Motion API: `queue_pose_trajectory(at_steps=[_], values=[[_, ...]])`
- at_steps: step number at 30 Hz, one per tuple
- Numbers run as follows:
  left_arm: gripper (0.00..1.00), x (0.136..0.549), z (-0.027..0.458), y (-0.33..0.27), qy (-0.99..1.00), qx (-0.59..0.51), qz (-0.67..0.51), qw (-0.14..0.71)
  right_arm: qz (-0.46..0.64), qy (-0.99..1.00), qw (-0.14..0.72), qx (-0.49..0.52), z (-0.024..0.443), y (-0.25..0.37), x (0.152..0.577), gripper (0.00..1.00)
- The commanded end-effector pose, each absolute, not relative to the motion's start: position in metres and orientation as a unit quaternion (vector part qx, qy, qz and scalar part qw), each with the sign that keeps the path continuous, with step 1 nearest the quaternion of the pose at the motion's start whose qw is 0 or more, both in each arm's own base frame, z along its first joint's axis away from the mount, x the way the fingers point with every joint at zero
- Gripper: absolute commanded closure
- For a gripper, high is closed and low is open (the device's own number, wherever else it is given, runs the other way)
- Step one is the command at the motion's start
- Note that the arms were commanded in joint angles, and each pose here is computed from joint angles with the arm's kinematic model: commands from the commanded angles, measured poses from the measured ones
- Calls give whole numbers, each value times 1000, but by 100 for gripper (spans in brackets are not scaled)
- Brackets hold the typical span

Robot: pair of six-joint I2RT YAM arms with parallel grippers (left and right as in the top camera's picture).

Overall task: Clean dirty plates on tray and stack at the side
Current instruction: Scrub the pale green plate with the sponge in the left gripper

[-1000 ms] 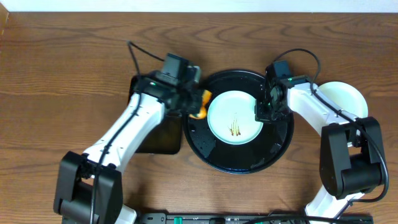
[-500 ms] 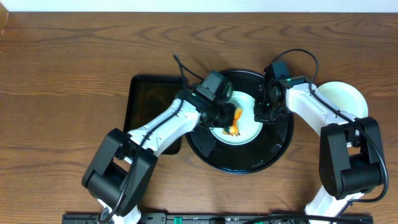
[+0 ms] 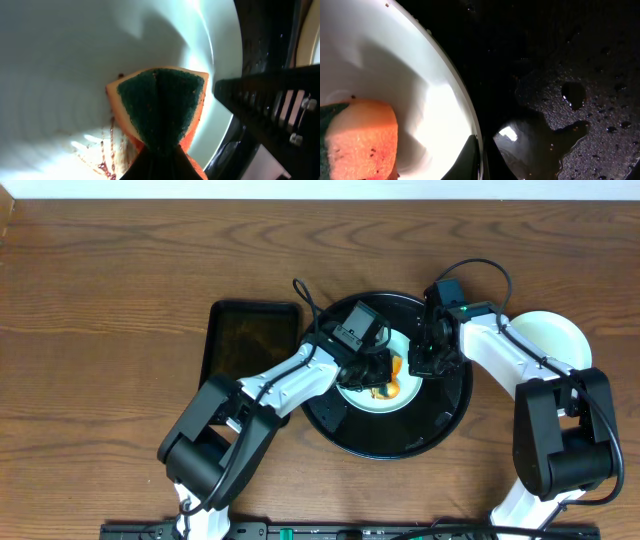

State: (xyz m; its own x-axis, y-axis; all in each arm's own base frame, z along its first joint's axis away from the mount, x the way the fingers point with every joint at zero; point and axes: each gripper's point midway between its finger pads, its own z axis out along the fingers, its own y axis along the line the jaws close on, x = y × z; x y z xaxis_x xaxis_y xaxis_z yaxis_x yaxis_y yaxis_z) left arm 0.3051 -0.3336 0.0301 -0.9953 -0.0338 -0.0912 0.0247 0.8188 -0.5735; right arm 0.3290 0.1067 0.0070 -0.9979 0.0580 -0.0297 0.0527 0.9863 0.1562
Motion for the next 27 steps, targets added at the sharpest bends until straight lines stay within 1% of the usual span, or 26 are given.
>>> queue_pose_trajectory(at_steps=[1, 8, 14, 16, 22, 27], values=[[92, 304, 28, -337, 951, -20, -307, 39, 67, 997, 15, 25, 6, 106, 324, 99], [92, 297, 25, -345, 951, -9, -307, 37, 67, 997, 15, 25, 6, 106, 324, 99], [93, 293, 0, -342, 959, -19, -280, 27, 67, 997, 14, 25, 6, 106, 324, 99], [92, 295, -8, -335, 965, -23, -259, 32, 66, 997, 12, 25, 6, 106, 323, 99], [93, 312, -20, -293, 984, 10, -153, 93, 65, 998, 8, 26, 5, 105, 321, 99], [92, 321, -19, -257, 990, 11, -79, 115, 63, 998, 2, 26, 5, 104, 318, 99]])
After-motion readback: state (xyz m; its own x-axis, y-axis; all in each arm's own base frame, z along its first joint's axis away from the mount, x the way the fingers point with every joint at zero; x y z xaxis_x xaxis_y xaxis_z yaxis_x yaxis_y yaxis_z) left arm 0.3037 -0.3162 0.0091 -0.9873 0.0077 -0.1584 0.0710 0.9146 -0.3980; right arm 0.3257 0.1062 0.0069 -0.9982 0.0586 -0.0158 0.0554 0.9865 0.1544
